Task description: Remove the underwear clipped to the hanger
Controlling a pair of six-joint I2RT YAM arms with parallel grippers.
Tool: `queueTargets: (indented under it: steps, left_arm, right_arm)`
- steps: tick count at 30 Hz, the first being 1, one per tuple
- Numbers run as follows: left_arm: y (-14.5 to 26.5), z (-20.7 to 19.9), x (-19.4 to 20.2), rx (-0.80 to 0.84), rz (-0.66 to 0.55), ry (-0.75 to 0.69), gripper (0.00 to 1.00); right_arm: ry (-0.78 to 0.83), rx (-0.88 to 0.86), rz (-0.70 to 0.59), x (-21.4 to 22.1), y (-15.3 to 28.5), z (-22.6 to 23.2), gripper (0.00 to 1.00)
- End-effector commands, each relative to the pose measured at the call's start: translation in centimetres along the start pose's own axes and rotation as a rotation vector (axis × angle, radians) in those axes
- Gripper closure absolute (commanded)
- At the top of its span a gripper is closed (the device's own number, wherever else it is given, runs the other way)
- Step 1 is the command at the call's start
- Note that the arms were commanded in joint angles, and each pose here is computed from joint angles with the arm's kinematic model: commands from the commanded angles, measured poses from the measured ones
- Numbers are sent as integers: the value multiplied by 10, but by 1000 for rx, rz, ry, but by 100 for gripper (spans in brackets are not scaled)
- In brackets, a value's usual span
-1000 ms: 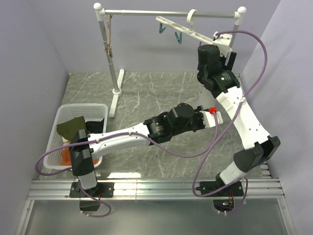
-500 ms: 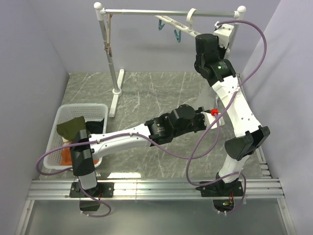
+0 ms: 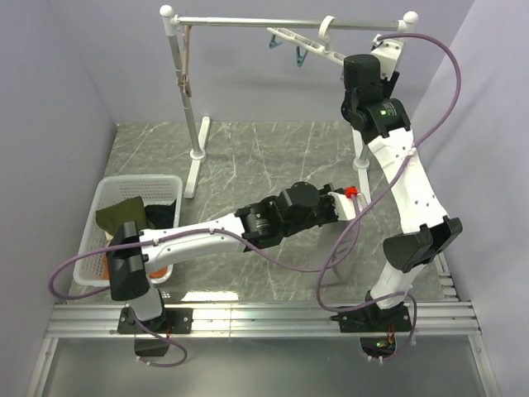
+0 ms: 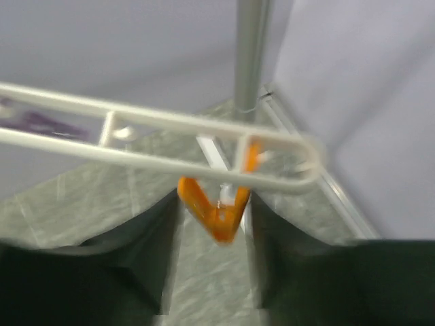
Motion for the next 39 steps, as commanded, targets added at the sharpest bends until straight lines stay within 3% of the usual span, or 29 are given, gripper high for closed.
queueTargets:
  steps: [1, 7, 14, 20, 28, 33, 39]
  left_arm:
    - [31, 24, -23, -112, -43, 41, 100]
    - [73, 45, -4, -261, 87, 102, 100]
    - [146, 81, 26, -513, 243, 218, 100]
    - [228, 140, 50, -854, 313, 475, 100]
    - [346, 196, 84, -1317, 446, 507, 99]
    - [372, 206, 111, -1389, 513, 540, 98]
    - [378, 217, 129, -1395, 487, 596, 99]
  right_arm:
    - [-62, -120, -12, -24, 24, -12, 37]
    - [-92, -296, 21, -25, 58, -25, 1]
    - [-127, -569, 98, -24, 99, -25, 0]
    - [-173, -707, 117, -24, 124, -29, 0]
    - [-135, -811, 187, 2, 141, -35, 0]
    - [-120, -816, 231, 16, 143, -38, 0]
    - [-99, -801, 238, 18, 144, -43, 0]
Point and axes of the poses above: each gripper's point midway between its finger pads, its own y axis back along the fingers, its own z axis along the line the jaws close on, x = y × z, the point moved 6 cm from there along y, back along the fingers, and after that the axes turned 2 degrees about -y, right-handed, at the moved point
